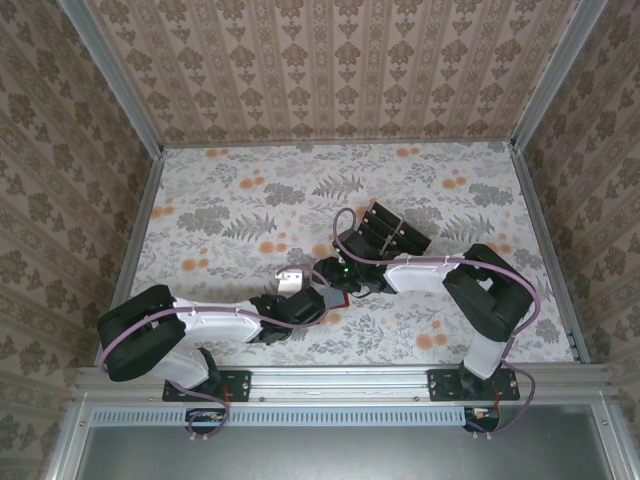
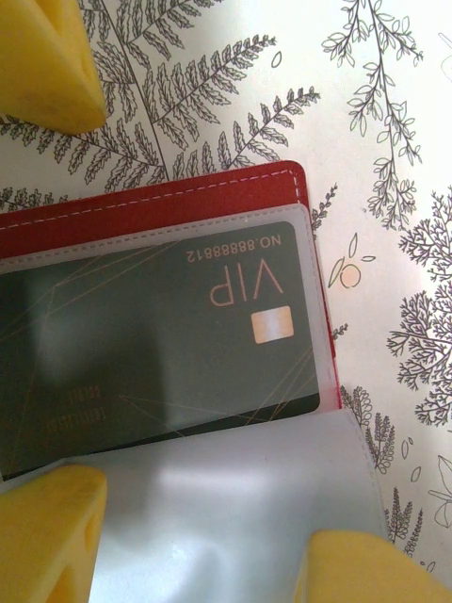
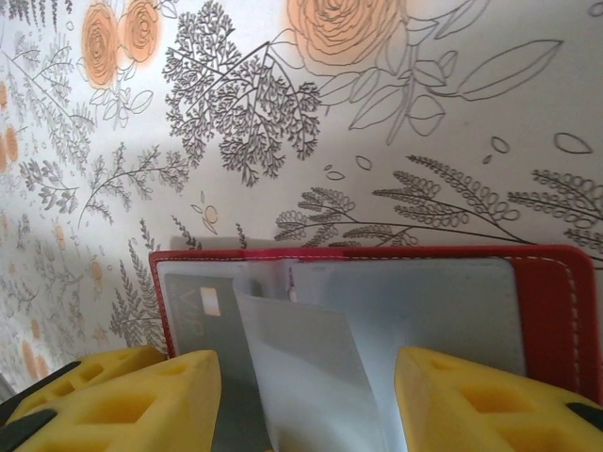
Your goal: Put the credit cards into the card holder
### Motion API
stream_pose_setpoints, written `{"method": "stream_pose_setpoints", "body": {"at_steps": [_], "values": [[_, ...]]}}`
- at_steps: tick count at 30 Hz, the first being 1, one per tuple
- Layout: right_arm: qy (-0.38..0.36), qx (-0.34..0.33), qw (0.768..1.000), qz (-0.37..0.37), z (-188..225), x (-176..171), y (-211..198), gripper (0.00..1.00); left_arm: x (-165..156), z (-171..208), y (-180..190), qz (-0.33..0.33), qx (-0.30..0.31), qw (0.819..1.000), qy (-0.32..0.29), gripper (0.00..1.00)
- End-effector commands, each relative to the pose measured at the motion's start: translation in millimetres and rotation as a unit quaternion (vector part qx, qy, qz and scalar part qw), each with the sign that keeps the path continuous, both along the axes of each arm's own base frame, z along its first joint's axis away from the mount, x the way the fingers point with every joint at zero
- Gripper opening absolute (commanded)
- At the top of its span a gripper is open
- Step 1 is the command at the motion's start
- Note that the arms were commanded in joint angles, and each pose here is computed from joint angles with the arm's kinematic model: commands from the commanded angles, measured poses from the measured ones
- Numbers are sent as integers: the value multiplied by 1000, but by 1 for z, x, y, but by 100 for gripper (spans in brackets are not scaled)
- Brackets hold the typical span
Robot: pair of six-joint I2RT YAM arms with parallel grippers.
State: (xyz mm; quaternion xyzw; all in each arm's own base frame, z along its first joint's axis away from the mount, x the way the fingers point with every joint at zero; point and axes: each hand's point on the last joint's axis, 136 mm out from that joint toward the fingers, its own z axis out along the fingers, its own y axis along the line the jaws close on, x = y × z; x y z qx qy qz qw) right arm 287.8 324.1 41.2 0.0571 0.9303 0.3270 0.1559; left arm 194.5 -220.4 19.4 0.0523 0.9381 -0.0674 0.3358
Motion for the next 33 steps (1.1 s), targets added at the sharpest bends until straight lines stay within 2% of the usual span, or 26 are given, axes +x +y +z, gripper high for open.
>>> {"method": "stream_pose_setpoints", "body": {"at_steps": [1,11,18,26,33], "values": [[10,8,1000,26,-6,-5,6,54,-3,-4,10,9,22,1000,6,100],[10,41,997,58,7,-8,23,53,1,17,11,7,8,1000,-14,100],[8,45,997,69,19,-13,31,53,4,48,18,13,-24,998,-49,100],[3,33,996,80,30,-21,44,54,3,88,59,66,-69,990,-103,100],[19,15,996,84,7,-19,67,54,-2,95,96,115,-94,983,-111,100]]}}
